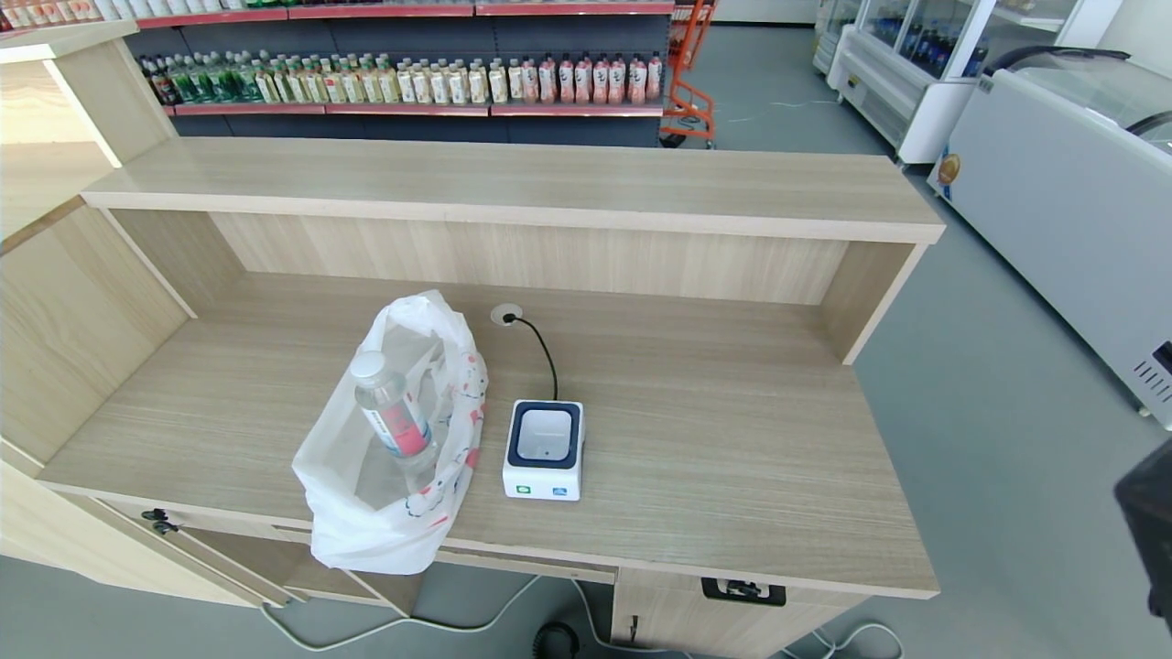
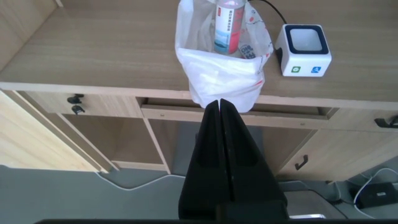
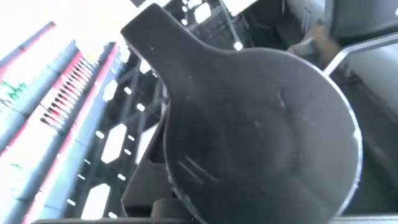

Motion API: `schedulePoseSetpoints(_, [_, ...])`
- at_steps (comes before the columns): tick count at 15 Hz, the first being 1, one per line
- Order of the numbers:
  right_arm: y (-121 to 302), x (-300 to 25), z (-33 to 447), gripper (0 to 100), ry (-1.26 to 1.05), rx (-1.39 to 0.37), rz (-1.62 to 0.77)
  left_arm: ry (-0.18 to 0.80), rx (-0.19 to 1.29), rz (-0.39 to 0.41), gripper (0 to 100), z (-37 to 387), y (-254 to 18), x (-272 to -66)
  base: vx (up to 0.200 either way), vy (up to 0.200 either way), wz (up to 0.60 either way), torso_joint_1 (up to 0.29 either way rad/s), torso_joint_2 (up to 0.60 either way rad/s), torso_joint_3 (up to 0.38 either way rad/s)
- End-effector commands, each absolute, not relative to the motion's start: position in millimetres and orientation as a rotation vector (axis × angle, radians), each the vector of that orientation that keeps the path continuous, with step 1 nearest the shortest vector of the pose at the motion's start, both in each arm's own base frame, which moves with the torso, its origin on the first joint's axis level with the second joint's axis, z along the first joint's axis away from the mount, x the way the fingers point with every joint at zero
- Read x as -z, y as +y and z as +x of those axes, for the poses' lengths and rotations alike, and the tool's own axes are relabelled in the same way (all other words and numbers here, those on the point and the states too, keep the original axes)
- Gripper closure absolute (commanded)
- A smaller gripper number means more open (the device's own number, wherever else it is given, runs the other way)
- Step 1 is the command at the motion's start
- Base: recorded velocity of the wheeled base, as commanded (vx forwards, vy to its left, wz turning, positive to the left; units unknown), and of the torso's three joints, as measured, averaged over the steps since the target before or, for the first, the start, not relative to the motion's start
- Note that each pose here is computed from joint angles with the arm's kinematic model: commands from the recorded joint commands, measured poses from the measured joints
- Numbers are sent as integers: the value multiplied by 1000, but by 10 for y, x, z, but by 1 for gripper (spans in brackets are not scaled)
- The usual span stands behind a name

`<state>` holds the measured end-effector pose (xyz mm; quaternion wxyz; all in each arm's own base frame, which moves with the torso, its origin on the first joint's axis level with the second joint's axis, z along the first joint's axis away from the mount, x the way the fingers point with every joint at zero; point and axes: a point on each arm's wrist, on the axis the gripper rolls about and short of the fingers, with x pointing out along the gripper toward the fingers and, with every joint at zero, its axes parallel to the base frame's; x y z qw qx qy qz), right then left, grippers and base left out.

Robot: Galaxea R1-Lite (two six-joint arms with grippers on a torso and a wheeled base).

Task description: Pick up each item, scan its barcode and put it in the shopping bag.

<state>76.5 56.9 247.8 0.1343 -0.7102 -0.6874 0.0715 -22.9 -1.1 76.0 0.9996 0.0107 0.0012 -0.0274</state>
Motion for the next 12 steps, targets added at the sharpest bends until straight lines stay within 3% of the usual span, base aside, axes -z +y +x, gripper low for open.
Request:
schedulePoseSetpoints(1, [542, -2489, 699, 100, -2009, -206, -2049, 2, 54, 21, 100, -229, -11, -759, 0, 0, 0, 0, 0, 0])
schedulePoseSetpoints(12, [495, -2487, 569, 100, -2041, -268, -2003, 2, 55, 21, 100, -230, -11, -759, 0, 0, 0, 0, 0, 0])
